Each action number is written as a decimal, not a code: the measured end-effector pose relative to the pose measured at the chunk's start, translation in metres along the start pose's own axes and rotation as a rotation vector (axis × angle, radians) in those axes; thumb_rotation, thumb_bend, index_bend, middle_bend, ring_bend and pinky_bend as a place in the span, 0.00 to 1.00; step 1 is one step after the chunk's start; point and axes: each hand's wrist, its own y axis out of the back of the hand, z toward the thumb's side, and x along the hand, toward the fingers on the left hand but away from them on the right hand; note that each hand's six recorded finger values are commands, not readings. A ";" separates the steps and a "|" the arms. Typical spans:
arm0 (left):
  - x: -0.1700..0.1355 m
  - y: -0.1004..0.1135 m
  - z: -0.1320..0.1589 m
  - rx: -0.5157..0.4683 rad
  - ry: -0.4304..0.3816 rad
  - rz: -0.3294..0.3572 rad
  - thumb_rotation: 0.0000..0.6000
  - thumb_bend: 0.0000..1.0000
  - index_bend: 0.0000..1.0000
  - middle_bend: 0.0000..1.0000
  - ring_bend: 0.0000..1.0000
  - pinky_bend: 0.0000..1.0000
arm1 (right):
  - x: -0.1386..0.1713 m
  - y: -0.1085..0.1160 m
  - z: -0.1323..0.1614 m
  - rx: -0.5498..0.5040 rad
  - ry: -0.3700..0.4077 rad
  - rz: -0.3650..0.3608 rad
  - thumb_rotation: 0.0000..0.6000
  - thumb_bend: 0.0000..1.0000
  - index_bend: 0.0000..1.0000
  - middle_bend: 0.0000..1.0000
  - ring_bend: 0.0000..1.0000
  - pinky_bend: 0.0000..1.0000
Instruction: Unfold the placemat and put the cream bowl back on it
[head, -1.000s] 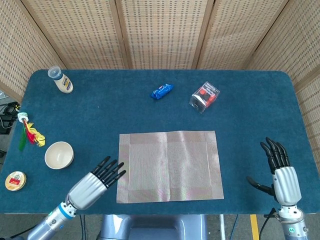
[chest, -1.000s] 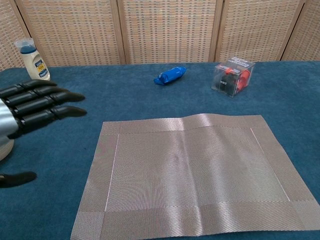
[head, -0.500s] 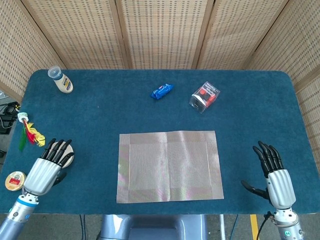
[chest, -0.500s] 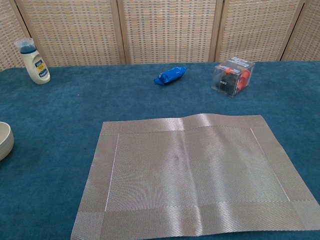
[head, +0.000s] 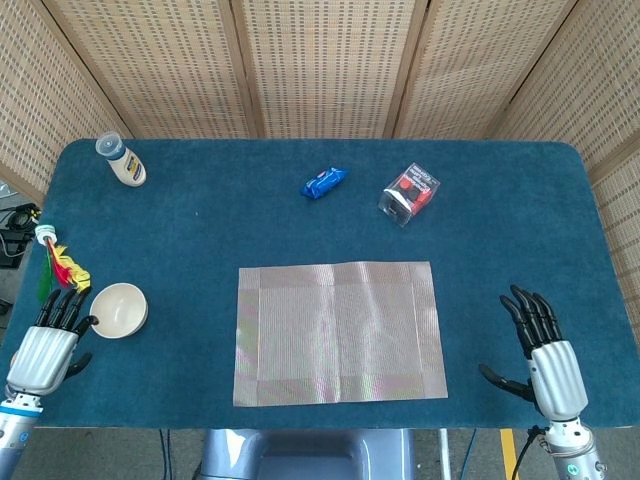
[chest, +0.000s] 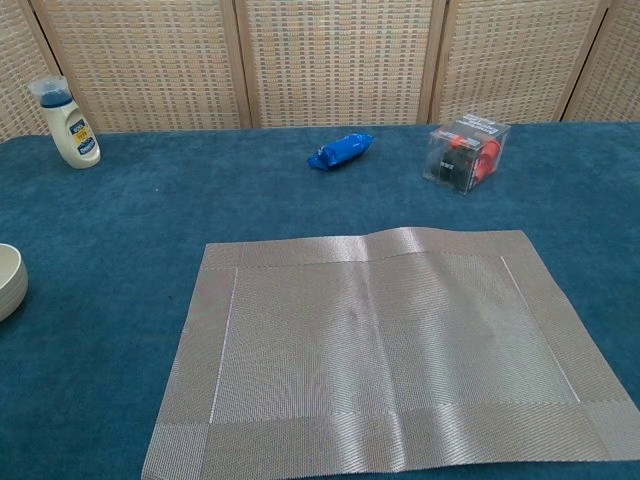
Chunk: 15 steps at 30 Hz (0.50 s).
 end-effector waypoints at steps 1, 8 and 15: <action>0.000 -0.003 -0.002 0.001 0.005 -0.008 1.00 0.21 0.37 0.00 0.00 0.00 | 0.000 0.000 0.000 0.000 0.001 0.001 1.00 0.20 0.06 0.00 0.00 0.00; 0.011 -0.023 -0.004 -0.008 0.029 -0.037 1.00 0.22 0.40 0.00 0.00 0.00 | 0.001 -0.002 0.002 -0.002 0.004 0.006 1.00 0.20 0.06 0.00 0.00 0.00; 0.032 -0.037 0.007 -0.035 0.036 -0.045 1.00 0.22 0.45 0.00 0.00 0.00 | 0.002 -0.003 0.001 0.000 0.003 0.008 1.00 0.20 0.06 0.00 0.00 0.00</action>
